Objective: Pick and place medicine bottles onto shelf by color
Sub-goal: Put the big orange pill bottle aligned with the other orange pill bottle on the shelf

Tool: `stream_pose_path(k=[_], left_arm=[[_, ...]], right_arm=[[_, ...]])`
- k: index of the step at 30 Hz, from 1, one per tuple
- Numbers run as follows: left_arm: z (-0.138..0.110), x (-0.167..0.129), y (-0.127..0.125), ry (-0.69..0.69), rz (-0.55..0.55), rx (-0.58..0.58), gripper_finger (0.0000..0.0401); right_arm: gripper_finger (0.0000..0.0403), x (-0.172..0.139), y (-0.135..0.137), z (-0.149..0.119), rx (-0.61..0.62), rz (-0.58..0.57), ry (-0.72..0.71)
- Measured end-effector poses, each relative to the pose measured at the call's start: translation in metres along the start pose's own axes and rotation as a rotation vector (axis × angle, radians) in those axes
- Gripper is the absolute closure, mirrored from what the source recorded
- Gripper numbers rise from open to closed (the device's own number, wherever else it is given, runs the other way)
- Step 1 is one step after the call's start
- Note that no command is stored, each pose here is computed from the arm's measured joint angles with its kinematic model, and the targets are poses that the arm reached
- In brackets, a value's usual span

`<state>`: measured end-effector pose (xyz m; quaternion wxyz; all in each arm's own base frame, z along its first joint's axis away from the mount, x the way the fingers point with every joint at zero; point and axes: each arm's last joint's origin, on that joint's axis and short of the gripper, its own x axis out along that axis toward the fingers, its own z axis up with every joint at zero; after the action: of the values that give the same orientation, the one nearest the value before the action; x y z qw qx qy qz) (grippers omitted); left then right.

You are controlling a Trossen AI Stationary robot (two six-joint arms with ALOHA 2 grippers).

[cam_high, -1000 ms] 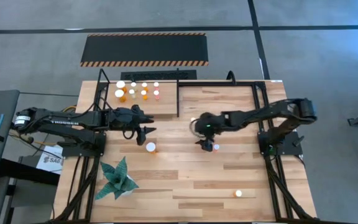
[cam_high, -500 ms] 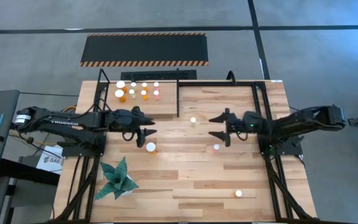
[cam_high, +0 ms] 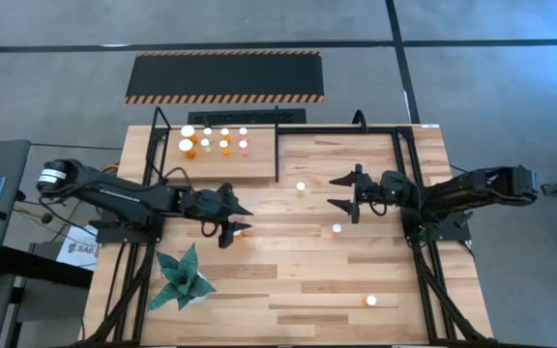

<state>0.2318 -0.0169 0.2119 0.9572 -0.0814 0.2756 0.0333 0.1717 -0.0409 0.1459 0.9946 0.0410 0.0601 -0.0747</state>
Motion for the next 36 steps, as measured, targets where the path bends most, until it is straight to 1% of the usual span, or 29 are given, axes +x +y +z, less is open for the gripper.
stream_pose_path(k=[4, 8, 13, 16, 19, 23, 26, 32, 36], left_arm=[[-0.008, 0.019, -0.002, 0.075, -0.012, 0.017, 0.0225], [-0.011, 0.028, -0.002, 0.119, -0.012, 0.036, 0.0225], [-0.011, 0.027, -0.004, 0.157, -0.044, 0.098, 0.0217], [-0.010, 0.025, -0.004, 0.189, -0.045, 0.133, 0.0201], [-0.011, 0.024, -0.004, 0.228, -0.039, 0.147, 0.0181], [-0.011, 0.023, -0.004, 0.239, -0.039, 0.148, 0.0158], [-0.013, 0.023, -0.003, 0.257, -0.036, 0.149, 0.0148], [-0.018, 0.022, -0.002, 0.309, -0.028, 0.157, 0.0147], [-0.020, 0.021, -0.001, 0.334, -0.020, 0.208, 0.0149]], right_arm=[[0.0076, 0.000, -0.003, -0.001, 0.035, -0.019, 0.012], [0.0076, 0.000, -0.005, -0.004, 0.100, -0.034, 0.047], [0.0076, -0.001, -0.003, -0.012, 0.246, -0.036, 0.118], [0.0076, -0.001, -0.001, -0.015, 0.320, -0.034, 0.153], [0.0076, -0.001, 0.001, -0.016, 0.367, -0.032, 0.169], [0.0076, -0.001, 0.002, -0.017, 0.368, -0.026, 0.172], [0.0076, -0.001, 0.002, -0.017, 0.368, -0.027, 0.174], [0.0076, -0.001, 0.002, -0.017, 0.367, -0.027, 0.173], [0.0076, -0.001, 0.002, -0.017, 0.365, -0.027, 0.173]])
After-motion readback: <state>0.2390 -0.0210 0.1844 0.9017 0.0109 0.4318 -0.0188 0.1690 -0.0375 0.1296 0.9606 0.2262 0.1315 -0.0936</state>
